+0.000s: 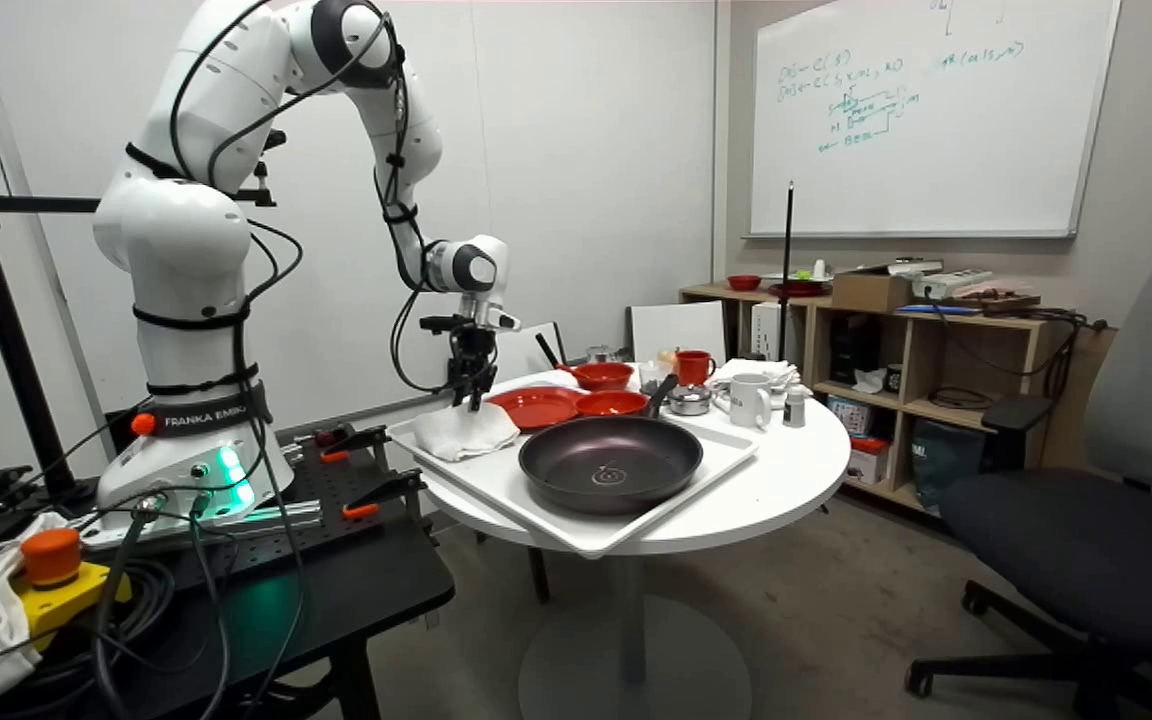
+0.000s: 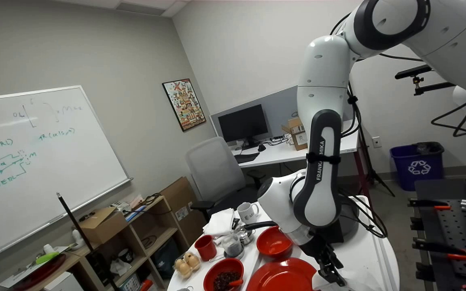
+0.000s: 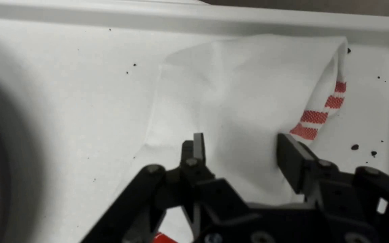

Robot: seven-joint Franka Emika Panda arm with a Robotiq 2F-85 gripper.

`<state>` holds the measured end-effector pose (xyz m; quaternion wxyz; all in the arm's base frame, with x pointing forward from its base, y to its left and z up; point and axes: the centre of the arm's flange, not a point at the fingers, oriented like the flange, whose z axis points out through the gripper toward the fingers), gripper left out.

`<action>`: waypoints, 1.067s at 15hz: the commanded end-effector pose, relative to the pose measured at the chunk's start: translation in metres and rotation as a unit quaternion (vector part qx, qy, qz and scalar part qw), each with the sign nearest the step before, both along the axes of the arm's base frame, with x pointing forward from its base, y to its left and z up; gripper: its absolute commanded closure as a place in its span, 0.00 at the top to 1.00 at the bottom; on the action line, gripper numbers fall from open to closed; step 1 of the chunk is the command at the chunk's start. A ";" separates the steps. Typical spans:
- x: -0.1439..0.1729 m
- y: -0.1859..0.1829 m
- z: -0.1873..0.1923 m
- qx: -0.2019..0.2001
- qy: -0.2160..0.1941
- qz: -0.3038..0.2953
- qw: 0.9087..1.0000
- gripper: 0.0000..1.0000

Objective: Use the cloth to wipe the plate

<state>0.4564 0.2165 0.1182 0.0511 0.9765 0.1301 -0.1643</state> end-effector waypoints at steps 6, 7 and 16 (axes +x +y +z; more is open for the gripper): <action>-0.008 0.010 0.012 0.002 0.010 0.022 1.000 1.00; -0.007 0.012 0.015 0.007 0.006 0.023 1.000 1.00; 0.017 0.009 0.080 0.075 -0.070 0.012 0.995 1.00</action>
